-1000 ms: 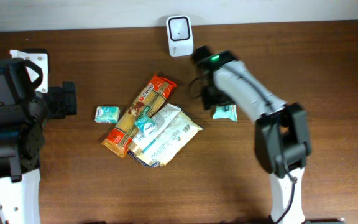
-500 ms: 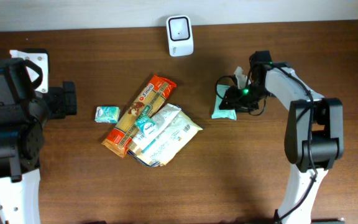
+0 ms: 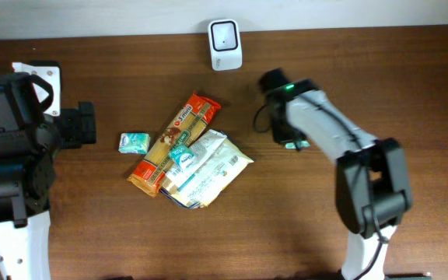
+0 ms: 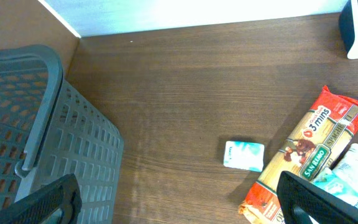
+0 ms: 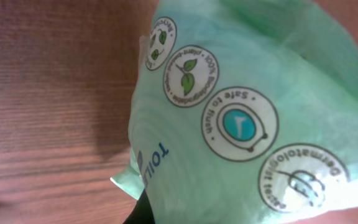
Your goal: Scan the item barcode
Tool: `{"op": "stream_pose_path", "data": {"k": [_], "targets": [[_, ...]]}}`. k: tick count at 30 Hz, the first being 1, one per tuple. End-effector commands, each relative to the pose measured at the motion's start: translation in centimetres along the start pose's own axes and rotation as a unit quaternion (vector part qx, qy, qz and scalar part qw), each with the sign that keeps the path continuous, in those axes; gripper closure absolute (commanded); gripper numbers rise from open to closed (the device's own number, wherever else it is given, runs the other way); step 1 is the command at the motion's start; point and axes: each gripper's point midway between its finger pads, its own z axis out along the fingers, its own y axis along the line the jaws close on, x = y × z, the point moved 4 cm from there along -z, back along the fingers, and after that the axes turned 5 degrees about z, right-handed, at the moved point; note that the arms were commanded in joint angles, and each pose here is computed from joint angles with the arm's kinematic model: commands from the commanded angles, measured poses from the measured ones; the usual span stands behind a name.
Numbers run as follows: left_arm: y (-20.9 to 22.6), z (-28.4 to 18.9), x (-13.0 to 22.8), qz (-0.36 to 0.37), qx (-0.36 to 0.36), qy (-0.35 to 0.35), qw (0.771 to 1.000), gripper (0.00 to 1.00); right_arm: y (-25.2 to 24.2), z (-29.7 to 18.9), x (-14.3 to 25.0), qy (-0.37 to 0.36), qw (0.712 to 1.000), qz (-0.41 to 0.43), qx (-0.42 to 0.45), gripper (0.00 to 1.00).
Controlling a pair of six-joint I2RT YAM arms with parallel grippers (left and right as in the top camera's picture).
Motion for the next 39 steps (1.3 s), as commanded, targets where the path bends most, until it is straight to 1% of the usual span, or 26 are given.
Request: {"op": "stream_pose_path", "data": {"k": [1, 2, 3, 4, 6, 7, 10, 11, 12, 14, 15, 16, 18, 20, 23, 24, 26, 28, 29, 30, 34, 36, 38, 39], "targets": [[0.2, -0.2, -0.1, -0.01, -0.002, -0.003, 1.0, 0.01, -0.9, 1.2, -1.3, -0.077, 0.977, -0.029, 0.199, 0.96], [0.2, -0.2, -0.1, -0.01, -0.003, -0.003, 1.0, 0.01, -0.1, 1.5, -1.1, -0.078, 0.976, -0.039, 0.2, 0.96], [0.2, -0.2, -0.1, -0.01, -0.002, -0.003, 1.0, 0.01, 0.9, 1.4, -0.8, -0.078, 0.979, -0.044, 0.183, 0.96], [0.2, -0.2, -0.1, -0.01, -0.003, -0.003, 1.0, 0.01, 2.4, 1.1, -0.5, -0.078, 0.983, -0.054, 0.158, 0.88], [0.2, -0.2, -0.1, -0.01, -0.003, -0.003, 1.0, 0.01, 5.3, 0.2, 0.4, -0.072, 0.985, -0.107, 0.113, 0.5], [0.2, -0.2, -0.1, -0.01, -0.002, -0.003, 1.0, 0.01, 6.5, -0.3, 0.8, -0.072, 0.983, -0.138, 0.1, 0.45], [0.2, -0.2, -0.1, -0.01, -0.003, -0.003, 1.0, 0.01, 9.6, -2.2, 1.7, -0.092, 0.972, -0.201, 0.079, 0.43], [0.2, -0.2, -0.1, -0.01, -0.003, -0.003, 1.0, 0.01, 10.9, -3.4, 2.0, -0.104, 0.968, -0.216, 0.07, 0.4], [0.2, -0.2, -0.1, -0.01, -0.003, -0.003, 1.0, 0.01, 12.0, -4.0, 2.3, -0.104, 0.969, -0.22, 0.046, 0.4], [0.2, -0.2, -0.1, -0.01, -0.003, -0.003, 1.0, 0.01, 14.0, -4.7, 2.5, -0.083, 0.964, -0.248, -0.042, 0.39], [0.2, -0.2, -0.1, -0.01, -0.003, -0.003, 1.0, 0.01, 13.8, -4.9, 2.1, -0.074, 0.965, -0.243, -0.061, 0.39], [0.2, -0.2, -0.1, -0.01, -0.003, -0.003, 1.0, 0.01, 13.5, -5.0, 1.7, -0.064, 0.967, -0.235, -0.076, 0.39], [0.2, -0.2, -0.1, -0.01, -0.003, -0.003, 1.0, 0.01, 12.4, -5.2, 0.5, -0.024, 0.968, -0.199, -0.151, 0.38], [0.2, -0.2, -0.1, -0.01, -0.003, -0.003, 1.0, 0.01, 11.2, -5.2, -1.1, 0.012, 0.957, -0.152, -0.247, 0.36], [0.2, -0.2, -0.1, -0.01, -0.003, -0.003, 1.0, 0.01, 8.3, -4.2, -2.7, 0.047, 0.943, -0.09, -0.317, 0.35], [0.2, -0.2, -0.1, -0.01, -0.003, -0.003, 1.0, 0.01, 7.2, -3.7, -3.2, 0.054, 0.941, -0.069, -0.328, 0.34], [0.2, -0.2, -0.1, -0.01, -0.002, -0.003, 1.0, 0.01, 4.4, -2.5, -4.8, 0.056, 0.932, -0.023, -0.358, 0.26], [0.2, -0.2, -0.1, -0.01, -0.003, -0.003, 1.0, 0.01, 3.6, -1.9, -5.9, 0.051, 0.907, -0.012, -0.419, 0.24], [0.2, -0.2, -0.1, -0.01, -0.002, -0.003, 1.0, 0.01, 3.9, -1.4, -6.0, 0.055, 0.894, -0.011, -0.444, 0.24], [0.2, -0.2, -0.1, -0.01, -0.003, -0.003, 1.0, 0.01, 4.4, -0.9, -6.0, 0.06, 0.889, -0.015, -0.454, 0.24], [0.2, -0.2, -0.1, -0.01, -0.003, -0.003, 1.0, 0.01, 6.3, 2.0, -5.4, 0.09, 0.877, -0.015, -0.471, 0.25], [0.2, -0.2, -0.1, -0.01, -0.003, -0.003, 1.0, 0.01, 7.0, 2.8, -5.2, 0.096, 0.866, -0.022, -0.491, 0.31], [0.2, -0.2, -0.1, -0.01, -0.003, -0.003, 1.0, 0.01, 7.3, 2.3, -5.2, 0.081, 0.853, -0.049, -0.513, 0.37], [0.2, -0.2, -0.1, -0.01, -0.003, -0.003, 1.0, 0.01, 7.5, 2.0, -5.2, 0.072, 0.846, -0.065, -0.524, 0.43]]}}
